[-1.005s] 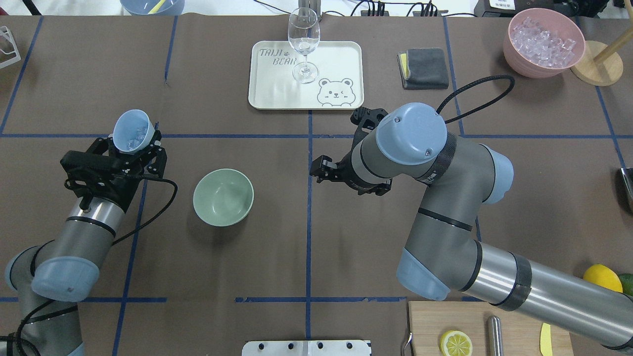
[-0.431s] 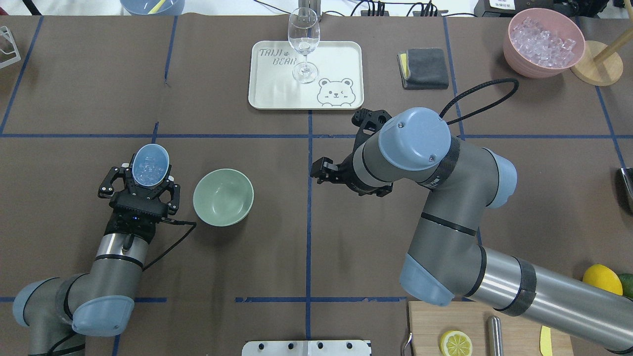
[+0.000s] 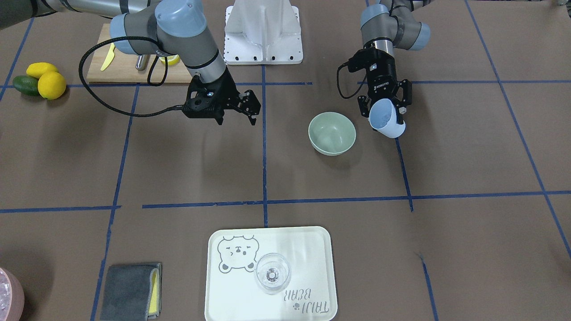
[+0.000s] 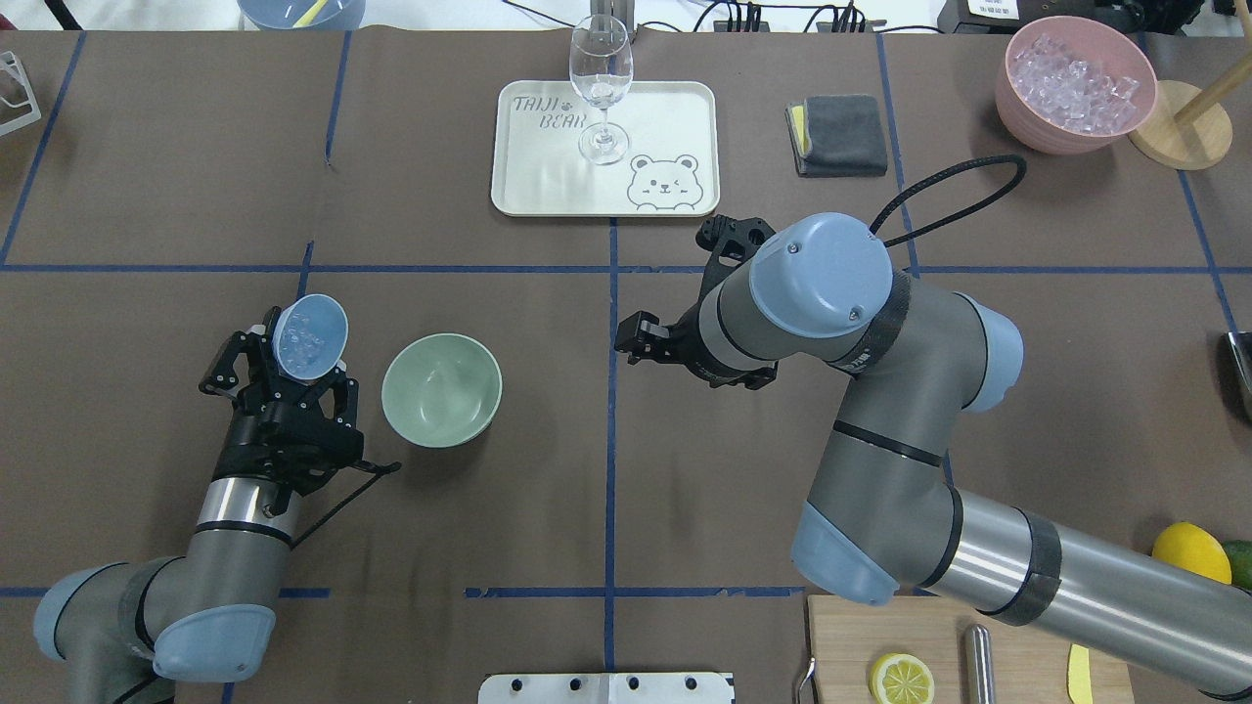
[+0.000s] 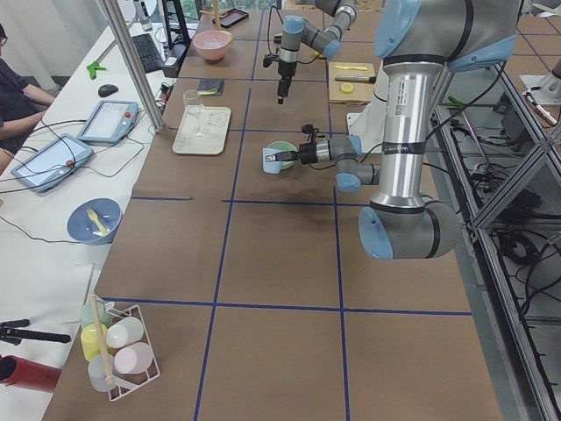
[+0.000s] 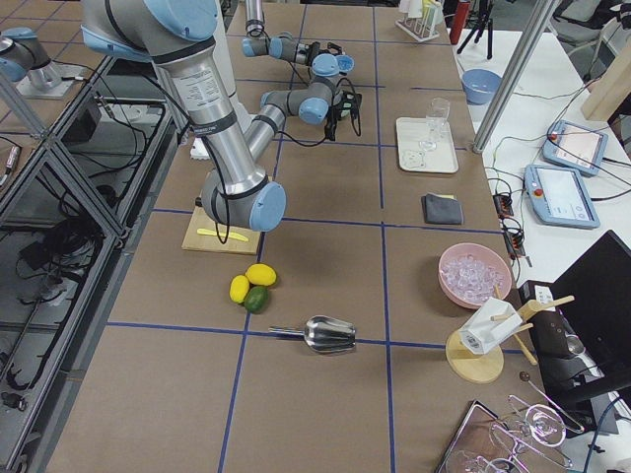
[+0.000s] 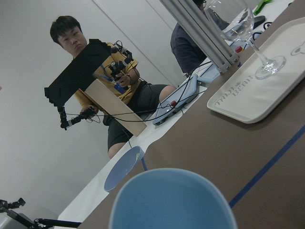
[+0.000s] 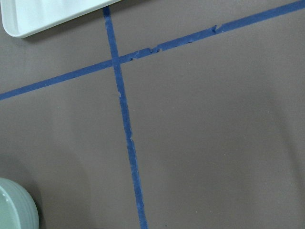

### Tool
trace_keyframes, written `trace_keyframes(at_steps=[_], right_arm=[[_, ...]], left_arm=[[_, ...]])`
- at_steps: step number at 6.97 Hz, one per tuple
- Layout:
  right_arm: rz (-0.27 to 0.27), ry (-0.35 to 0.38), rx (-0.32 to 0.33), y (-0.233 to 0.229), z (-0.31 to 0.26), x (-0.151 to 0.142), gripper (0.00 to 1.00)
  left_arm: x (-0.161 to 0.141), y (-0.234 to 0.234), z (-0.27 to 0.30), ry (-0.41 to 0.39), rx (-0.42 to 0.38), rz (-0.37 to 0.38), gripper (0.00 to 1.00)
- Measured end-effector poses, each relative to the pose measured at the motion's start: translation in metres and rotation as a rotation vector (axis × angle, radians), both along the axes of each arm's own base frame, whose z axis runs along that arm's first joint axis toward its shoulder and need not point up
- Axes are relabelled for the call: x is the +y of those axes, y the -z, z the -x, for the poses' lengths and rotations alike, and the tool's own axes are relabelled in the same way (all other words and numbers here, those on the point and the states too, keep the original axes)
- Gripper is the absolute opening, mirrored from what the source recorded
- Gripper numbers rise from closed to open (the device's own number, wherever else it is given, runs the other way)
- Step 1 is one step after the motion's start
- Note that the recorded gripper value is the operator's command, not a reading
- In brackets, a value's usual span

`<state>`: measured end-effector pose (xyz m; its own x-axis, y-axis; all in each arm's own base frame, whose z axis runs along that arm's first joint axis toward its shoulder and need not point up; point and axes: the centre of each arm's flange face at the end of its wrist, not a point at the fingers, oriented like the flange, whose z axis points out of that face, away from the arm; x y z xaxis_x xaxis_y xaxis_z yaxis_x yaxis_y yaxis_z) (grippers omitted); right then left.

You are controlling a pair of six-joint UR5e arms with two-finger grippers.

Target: Pour ice into bowl

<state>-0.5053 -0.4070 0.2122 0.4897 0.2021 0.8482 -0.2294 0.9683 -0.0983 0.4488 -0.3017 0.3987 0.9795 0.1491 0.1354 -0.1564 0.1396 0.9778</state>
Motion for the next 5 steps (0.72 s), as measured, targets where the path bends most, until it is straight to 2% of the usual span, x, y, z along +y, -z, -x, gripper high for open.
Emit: trace_keyframes(at_steps=[2,5], right_arm=[[0.003,0.002,0.004,-0.004,-0.001,0.001,1.00],[0.000,0.003,-0.002,-0.002,-0.003,0.002,1.00]], left_arm=[[0.000,0.010,-0.005,-0.003,-0.247,-0.053,0.00],[0.003,0.031,-0.024,-0.014,-0.529,-0.106,0.00]])
